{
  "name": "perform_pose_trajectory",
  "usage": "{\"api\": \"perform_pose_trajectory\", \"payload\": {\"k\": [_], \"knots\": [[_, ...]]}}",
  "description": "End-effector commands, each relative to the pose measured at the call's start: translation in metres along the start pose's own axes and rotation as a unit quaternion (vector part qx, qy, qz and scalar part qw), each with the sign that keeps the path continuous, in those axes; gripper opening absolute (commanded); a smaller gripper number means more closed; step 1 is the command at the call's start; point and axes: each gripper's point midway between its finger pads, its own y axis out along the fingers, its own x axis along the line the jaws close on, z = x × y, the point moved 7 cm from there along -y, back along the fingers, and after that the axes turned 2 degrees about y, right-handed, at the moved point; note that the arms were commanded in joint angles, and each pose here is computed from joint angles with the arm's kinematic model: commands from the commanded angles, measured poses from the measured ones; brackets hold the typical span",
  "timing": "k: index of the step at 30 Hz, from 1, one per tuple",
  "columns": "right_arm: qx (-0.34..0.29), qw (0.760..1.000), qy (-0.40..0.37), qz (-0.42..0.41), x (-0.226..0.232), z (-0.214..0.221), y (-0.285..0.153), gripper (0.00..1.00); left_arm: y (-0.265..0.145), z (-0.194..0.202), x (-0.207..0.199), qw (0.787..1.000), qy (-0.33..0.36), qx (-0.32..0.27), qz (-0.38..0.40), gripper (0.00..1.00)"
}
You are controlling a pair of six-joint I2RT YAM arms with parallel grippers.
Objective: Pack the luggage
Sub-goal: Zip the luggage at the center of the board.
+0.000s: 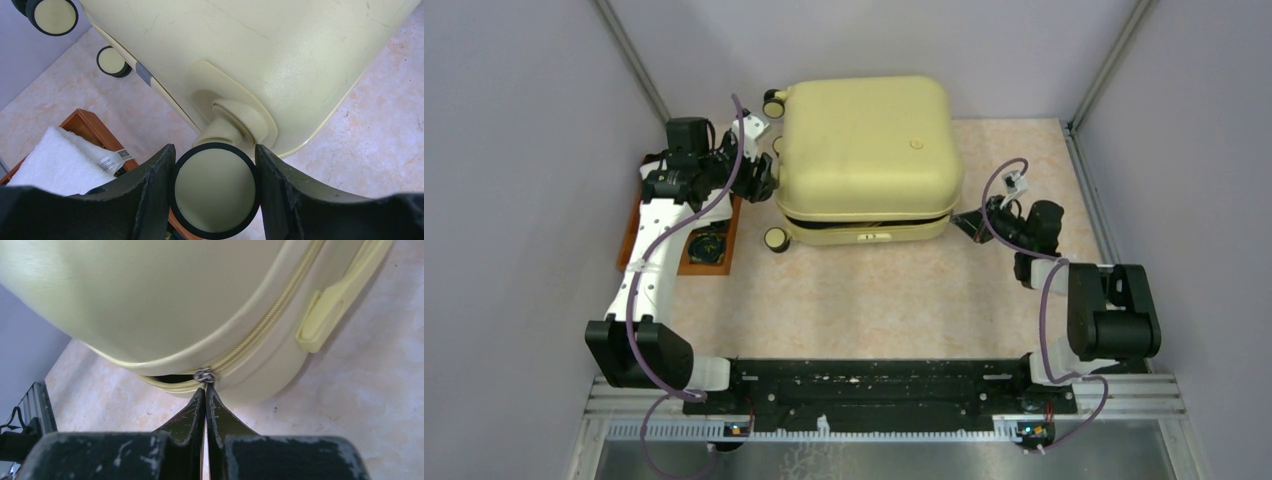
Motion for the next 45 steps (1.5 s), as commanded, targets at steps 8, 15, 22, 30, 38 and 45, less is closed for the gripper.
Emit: {"api": "perform_pose_trajectory", "payload": {"k": [8, 15, 22, 30, 38, 45], "knots": [[-0.014, 1.000, -0.016, 0.003, 0.012, -0.009, 0.002, 0.31, -0.027, -0.053, 0.006, 0.992, 0.070, -0.095, -0.033, 0.00], [-0.024, 0.996, -0.050, 0.071, 0.002, -0.017, -0.010, 0.58, -0.030, -0.052, 0.007, 0.993, 0.071, -0.090, -0.042, 0.00], [0.006, 0.997, -0.081, -0.013, 0.001, -0.024, 0.000, 0.70, -0.036, -0.048, 0.020, 0.992, 0.055, -0.091, -0.063, 0.00], [0.028, 0.993, -0.048, -0.104, -0.006, -0.019, 0.019, 0.78, -0.029, -0.032, 0.026, 0.994, 0.046, -0.073, -0.075, 0.00], [0.033, 0.992, -0.023, -0.123, -0.004, -0.012, 0.021, 0.56, -0.024, -0.028, 0.027, 0.994, 0.039, -0.070, -0.068, 0.00], [0.067, 0.990, -0.011, -0.122, 0.003, 0.003, 0.024, 0.55, -0.028, -0.031, 0.030, 0.993, 0.051, -0.068, -0.084, 0.00]]}}
